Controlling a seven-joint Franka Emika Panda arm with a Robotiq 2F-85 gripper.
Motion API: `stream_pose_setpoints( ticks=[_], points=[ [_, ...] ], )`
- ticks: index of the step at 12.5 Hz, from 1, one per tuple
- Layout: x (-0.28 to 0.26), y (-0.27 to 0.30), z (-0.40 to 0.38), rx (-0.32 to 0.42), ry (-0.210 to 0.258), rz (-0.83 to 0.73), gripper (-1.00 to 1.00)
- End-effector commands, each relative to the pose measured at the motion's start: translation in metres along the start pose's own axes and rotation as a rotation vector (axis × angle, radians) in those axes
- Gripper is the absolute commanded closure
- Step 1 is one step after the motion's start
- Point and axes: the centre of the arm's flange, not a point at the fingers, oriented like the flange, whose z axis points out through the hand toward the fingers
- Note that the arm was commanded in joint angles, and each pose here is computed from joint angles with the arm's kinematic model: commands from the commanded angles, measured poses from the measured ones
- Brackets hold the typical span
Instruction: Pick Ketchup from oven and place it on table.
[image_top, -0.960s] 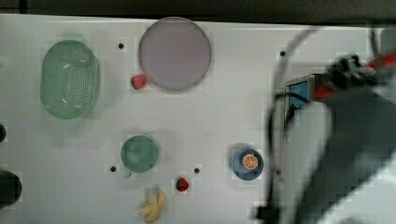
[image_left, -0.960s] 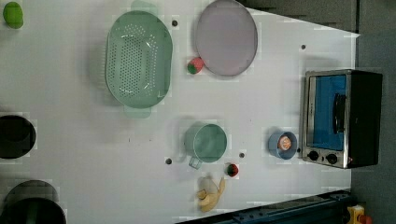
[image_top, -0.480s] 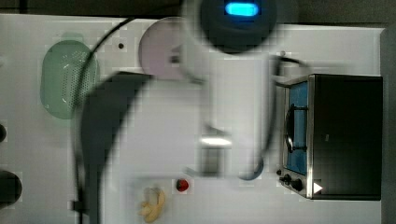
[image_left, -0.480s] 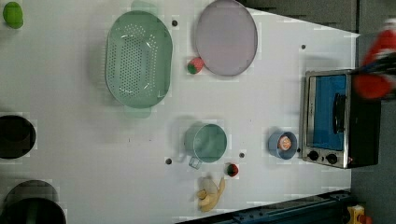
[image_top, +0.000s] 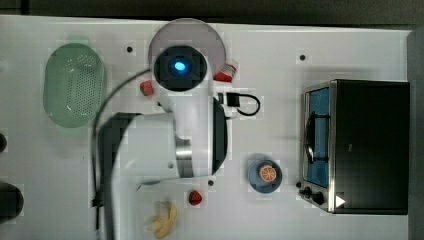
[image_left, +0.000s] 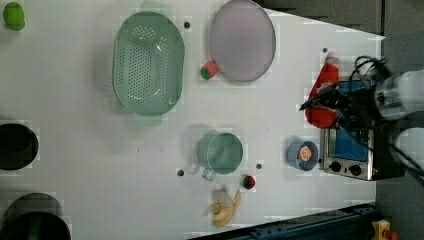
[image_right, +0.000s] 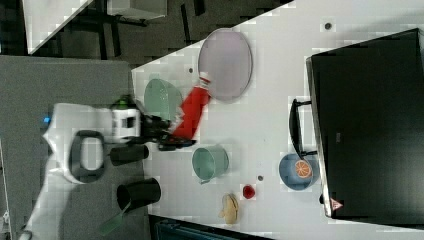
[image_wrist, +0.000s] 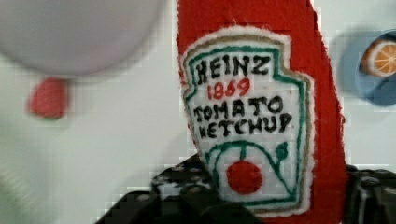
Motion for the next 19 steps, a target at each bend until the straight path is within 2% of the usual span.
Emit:
stream_pose_setpoints(
  ticks=[1,4,7,8,9,10,11,12,15,19],
  points=[
    [0.041,0.049,0.045,0.039,0.006,0.129,-0.29],
    [0.04,0.051,0.114,0.02,-0.003,0.133,-0.29],
    [0.045,0.047,0.161,0.069,0.06,0.137,-0.29],
    [0.042,0.048,0.175,0.071,0.065,0.134,-0.29],
    [0.04,0.049,0.187,0.067,0.065,0.133,-0.38],
    [0.04,0.048,0.194,0.078,0.077,0.135,-0.58],
    [0.042,0.046,0.194,0.099,0.099,0.133,-0.8],
    [0.041,0.046,0.195,0.1,0.1,0.133,-0.99],
    [0.038,0.047,0.171,0.106,0.099,0.132,-1.0],
    [0.041,0.049,0.062,0.181,0.152,0.138,-1.0]
  ],
)
